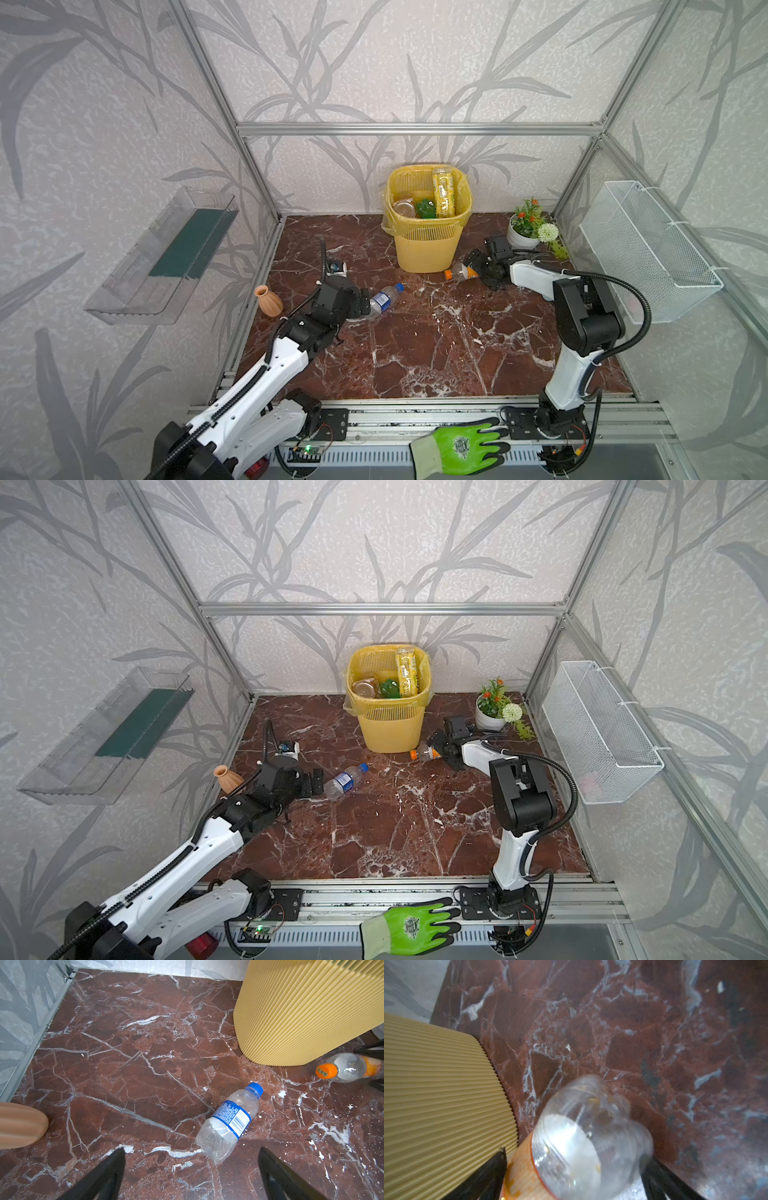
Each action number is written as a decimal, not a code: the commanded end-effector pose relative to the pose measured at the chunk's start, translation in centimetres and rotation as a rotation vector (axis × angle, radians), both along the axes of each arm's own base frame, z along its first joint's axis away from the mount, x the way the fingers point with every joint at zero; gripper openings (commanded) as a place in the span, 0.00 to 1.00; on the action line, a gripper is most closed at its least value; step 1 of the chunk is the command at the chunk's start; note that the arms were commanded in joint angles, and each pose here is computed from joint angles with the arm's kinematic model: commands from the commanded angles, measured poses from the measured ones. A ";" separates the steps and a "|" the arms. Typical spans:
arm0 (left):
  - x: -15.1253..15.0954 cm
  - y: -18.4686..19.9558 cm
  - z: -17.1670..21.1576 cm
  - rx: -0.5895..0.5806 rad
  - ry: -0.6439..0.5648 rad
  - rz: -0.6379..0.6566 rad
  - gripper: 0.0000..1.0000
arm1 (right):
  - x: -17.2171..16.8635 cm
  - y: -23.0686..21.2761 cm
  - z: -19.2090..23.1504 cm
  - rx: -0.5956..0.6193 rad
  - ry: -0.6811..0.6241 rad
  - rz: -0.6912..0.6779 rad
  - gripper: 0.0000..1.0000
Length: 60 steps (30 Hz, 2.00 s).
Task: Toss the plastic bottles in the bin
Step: 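Lower the right gripper onto the orange-capped soda bottle and close it, then lift the soda bottle with the right gripper over the bin and release it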
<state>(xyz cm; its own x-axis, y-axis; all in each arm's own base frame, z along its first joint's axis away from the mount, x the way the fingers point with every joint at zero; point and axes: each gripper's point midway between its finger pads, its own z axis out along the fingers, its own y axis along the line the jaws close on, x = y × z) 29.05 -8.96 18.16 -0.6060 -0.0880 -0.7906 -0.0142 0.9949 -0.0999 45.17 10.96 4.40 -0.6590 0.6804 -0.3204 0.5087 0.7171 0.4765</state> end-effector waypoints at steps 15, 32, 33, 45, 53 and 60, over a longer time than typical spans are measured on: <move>-1.0 1.1 1.2 0.033 -0.040 0.012 0.99 | -3.0 -1.3 -2.5 -0.163 0.122 0.183 0.83; -1.3 1.6 0.7 0.005 -0.038 0.056 0.99 | -4.2 -0.1 1.5 -0.145 -0.057 0.330 0.60; -1.3 1.6 0.6 0.001 -0.037 0.059 0.99 | -4.1 -0.1 3.0 -0.144 -0.107 0.329 0.57; -1.4 2.1 1.0 -0.028 -0.050 0.108 0.99 | -4.7 -1.0 19.8 -0.191 -0.714 0.294 0.53; -1.2 4.1 1.9 -0.044 -0.111 0.247 0.99 | -11.2 -2.0 39.5 -0.249 -1.354 0.243 0.55; -0.9 3.3 1.4 -0.034 -0.063 0.215 0.99 | -15.3 -1.8 50.5 -0.199 -1.707 0.203 0.55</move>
<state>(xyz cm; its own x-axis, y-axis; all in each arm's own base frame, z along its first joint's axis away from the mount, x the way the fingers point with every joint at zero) 28.10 -5.78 19.56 -0.5148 -0.2264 -0.8269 -0.1979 0.9698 -0.1424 31.79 8.82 50.27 0.2902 0.4764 -0.8299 -0.4590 0.8303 0.3162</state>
